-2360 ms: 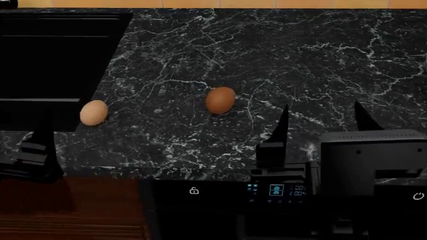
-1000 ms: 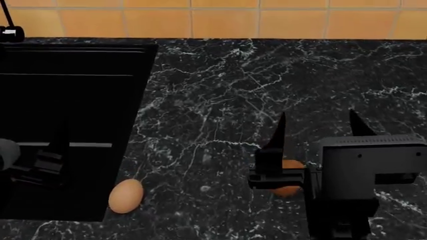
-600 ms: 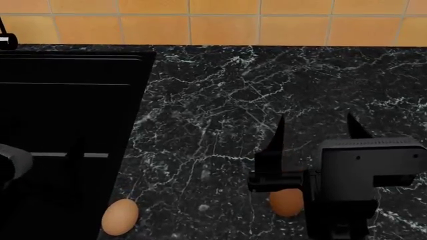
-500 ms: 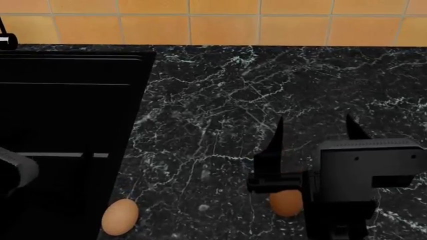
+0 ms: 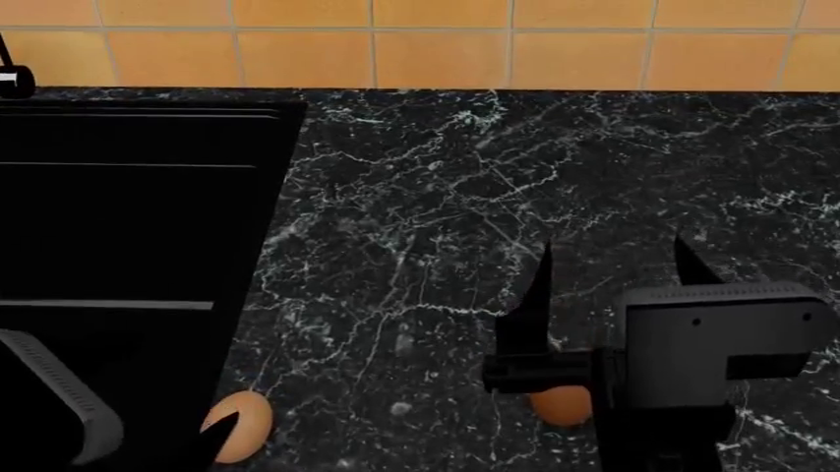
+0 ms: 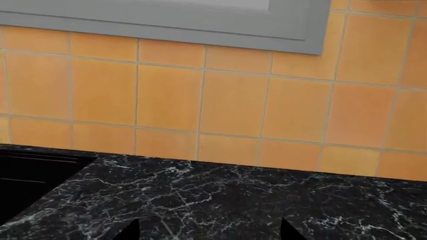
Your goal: Place the eggs and milk next to the bowl.
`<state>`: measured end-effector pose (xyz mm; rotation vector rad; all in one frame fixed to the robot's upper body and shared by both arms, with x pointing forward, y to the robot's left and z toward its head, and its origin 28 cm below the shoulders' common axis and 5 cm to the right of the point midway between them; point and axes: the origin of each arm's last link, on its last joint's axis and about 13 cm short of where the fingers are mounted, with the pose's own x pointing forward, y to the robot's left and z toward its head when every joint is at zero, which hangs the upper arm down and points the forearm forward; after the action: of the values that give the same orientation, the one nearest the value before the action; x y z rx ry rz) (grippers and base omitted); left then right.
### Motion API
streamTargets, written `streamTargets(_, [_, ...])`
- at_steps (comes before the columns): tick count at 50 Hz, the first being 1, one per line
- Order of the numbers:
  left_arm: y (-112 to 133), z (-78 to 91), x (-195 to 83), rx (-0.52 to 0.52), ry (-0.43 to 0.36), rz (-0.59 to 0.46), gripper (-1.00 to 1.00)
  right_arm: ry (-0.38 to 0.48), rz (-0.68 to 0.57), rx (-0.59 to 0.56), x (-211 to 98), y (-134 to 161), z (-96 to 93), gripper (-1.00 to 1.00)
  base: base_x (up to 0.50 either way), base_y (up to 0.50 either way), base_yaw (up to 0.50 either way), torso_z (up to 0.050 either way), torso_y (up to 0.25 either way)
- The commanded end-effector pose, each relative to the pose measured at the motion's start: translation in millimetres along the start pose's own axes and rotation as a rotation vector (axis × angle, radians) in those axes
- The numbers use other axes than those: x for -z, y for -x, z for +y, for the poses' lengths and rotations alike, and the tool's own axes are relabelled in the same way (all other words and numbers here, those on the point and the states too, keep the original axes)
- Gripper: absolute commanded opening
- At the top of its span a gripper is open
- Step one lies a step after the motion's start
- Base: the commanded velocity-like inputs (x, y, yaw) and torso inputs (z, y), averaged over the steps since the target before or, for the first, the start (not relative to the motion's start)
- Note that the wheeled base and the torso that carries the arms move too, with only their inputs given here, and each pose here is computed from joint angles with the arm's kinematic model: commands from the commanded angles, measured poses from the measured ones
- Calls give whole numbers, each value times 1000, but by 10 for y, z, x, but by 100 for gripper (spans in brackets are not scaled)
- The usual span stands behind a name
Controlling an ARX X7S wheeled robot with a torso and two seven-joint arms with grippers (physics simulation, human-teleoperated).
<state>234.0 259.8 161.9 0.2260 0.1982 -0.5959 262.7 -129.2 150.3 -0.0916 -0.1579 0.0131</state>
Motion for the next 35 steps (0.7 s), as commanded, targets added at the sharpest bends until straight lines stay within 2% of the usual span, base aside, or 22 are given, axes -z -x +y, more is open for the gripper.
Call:
streamTargets(1, [-39, -26, 93, 40, 6, 45, 100, -6, 4, -6, 10, 20, 17, 100, 0, 0, 0, 0, 0])
streamTargets(12, [-142, -48, 161, 54, -2, 60, 100, -7, 8, -5, 22, 26, 12, 100, 0, 0, 0, 0, 0])
streamTargets(14, [-171, -55, 180, 56, -24, 73, 100, -4, 10, -7, 23, 25, 12, 100, 0, 0, 0, 0, 0])
streamTargets(26, [-407, -30, 282, 92, -16, 92, 100, -2, 16, -2, 39, -3, 1, 100, 0, 0, 0, 0, 0])
streamTargets(35, [-482, -27, 343, 103, -21, 110, 100, 0, 15, -1, 38, -6, 2, 100, 0, 0, 0, 0, 0])
